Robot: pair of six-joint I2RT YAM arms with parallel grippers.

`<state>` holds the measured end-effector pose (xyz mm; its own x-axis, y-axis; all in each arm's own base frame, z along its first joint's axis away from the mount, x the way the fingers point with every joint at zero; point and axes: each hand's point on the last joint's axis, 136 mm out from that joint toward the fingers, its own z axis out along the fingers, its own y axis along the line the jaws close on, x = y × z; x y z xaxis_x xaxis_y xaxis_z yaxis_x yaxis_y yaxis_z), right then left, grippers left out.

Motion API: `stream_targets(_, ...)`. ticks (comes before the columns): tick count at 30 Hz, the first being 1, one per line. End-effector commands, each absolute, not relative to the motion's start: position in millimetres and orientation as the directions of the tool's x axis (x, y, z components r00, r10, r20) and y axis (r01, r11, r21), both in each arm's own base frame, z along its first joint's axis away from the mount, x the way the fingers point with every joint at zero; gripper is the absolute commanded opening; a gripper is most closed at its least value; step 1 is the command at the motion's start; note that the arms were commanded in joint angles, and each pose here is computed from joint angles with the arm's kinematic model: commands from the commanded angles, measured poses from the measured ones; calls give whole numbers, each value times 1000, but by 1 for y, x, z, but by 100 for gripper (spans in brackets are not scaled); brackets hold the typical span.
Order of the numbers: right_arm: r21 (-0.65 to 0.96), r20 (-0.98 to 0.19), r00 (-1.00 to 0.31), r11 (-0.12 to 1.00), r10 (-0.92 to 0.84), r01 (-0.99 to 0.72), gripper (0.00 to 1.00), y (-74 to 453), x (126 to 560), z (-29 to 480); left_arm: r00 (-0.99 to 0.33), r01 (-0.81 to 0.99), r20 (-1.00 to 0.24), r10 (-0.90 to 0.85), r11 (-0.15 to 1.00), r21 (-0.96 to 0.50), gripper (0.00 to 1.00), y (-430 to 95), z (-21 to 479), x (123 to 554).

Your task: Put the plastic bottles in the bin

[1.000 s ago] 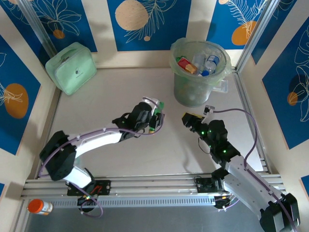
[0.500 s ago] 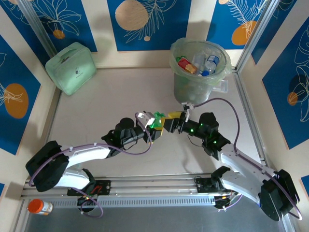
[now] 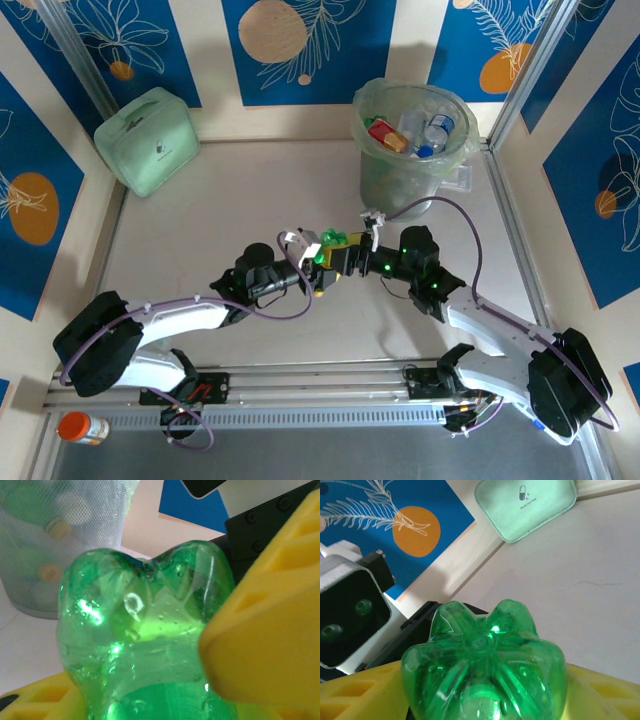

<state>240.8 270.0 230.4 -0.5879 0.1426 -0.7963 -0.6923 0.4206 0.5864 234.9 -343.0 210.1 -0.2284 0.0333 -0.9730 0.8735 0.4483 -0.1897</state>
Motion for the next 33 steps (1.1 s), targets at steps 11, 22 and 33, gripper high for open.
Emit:
stream_targets(11,531,-842,-515,420,163,-736,47,268,237,253,-280,881,-960,-13,393,-263,75,-350,236,223)
stream_targets(22,499,-863,-457,507,215,-703,42,245,243,259,-395,714,-914,-90,596,-367,93,-283,245,217)
stream_targets(33,361,-923,-318,779,218,-513,40,189,266,300,-429,489,-890,-155,788,-373,90,-197,221,206)
